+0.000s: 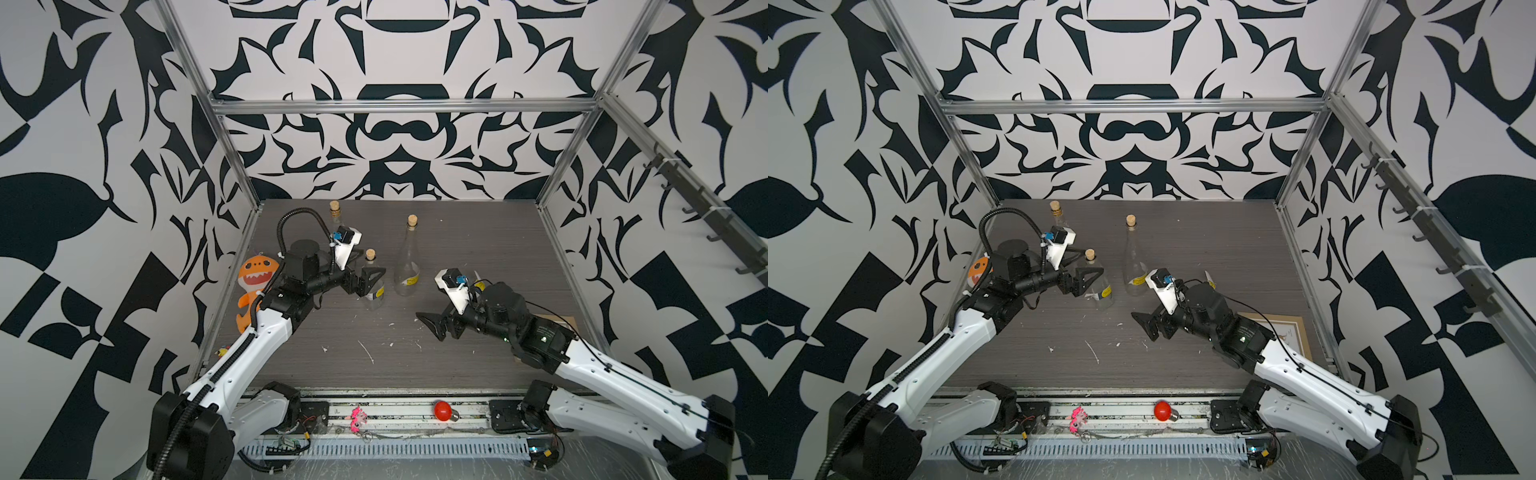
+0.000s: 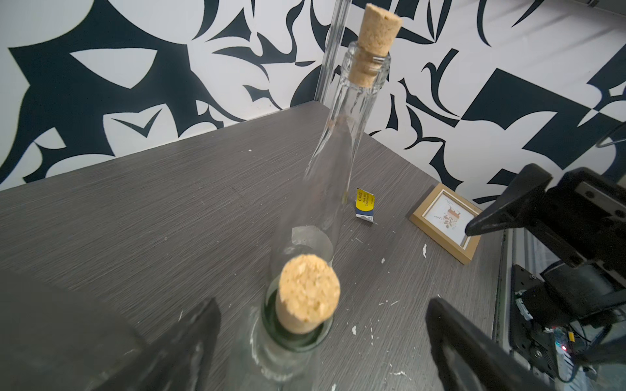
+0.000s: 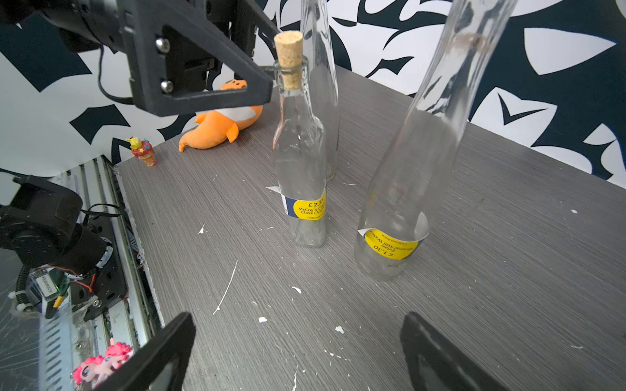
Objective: Remove the label from the bottle
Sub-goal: Pick up the bottle from the center of the board.
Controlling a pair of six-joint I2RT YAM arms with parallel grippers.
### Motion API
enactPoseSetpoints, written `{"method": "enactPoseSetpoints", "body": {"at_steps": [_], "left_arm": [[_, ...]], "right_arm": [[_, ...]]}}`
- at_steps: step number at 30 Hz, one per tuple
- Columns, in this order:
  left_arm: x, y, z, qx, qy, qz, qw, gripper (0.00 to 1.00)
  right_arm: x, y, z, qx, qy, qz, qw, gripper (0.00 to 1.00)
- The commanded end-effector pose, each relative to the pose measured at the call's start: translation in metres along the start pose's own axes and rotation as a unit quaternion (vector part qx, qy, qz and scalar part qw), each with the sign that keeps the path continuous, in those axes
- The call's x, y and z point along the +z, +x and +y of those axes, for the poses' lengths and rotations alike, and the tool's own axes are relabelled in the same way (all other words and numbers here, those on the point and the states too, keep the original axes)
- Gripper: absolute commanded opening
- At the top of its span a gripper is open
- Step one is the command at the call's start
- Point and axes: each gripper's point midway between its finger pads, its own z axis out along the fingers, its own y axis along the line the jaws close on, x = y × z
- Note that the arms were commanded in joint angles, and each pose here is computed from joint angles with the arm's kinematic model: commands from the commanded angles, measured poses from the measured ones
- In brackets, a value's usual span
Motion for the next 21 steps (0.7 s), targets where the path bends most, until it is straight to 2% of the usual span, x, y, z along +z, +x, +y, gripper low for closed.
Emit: {"method": "enactPoseSetpoints", "body": {"at_steps": [1,6,13,19,21], "left_arm": [[0.005,-0.007,-0.009,0.024,0.035,-0.027,0.999,0.97],[0.016,-0.002,-0.003,0.030,0.040,-0.012,0.999,0.93],[0.023,-0.001,-0.002,0.042,0.053,-0.020,0.998,0.92],[0.026,-0.004,-0.006,0.058,0.072,-0.027,0.995,0.86],[0.028,-0.005,-0.006,0.061,0.075,-0.026,0.995,0.79]], "right_arm": [[-0.002,-0.026,0.005,-0.017,-0.010,-0.035,0.999,0.97],[-0.001,-0.025,0.006,-0.019,-0.012,-0.032,0.999,0.97],[-0.003,-0.022,0.007,-0.023,-0.014,-0.030,0.999,0.97],[-0.003,-0.018,0.006,-0.022,-0.014,-0.026,0.999,0.97],[-0.003,-0.016,0.006,-0.022,-0.013,-0.023,0.999,0.97]]}}
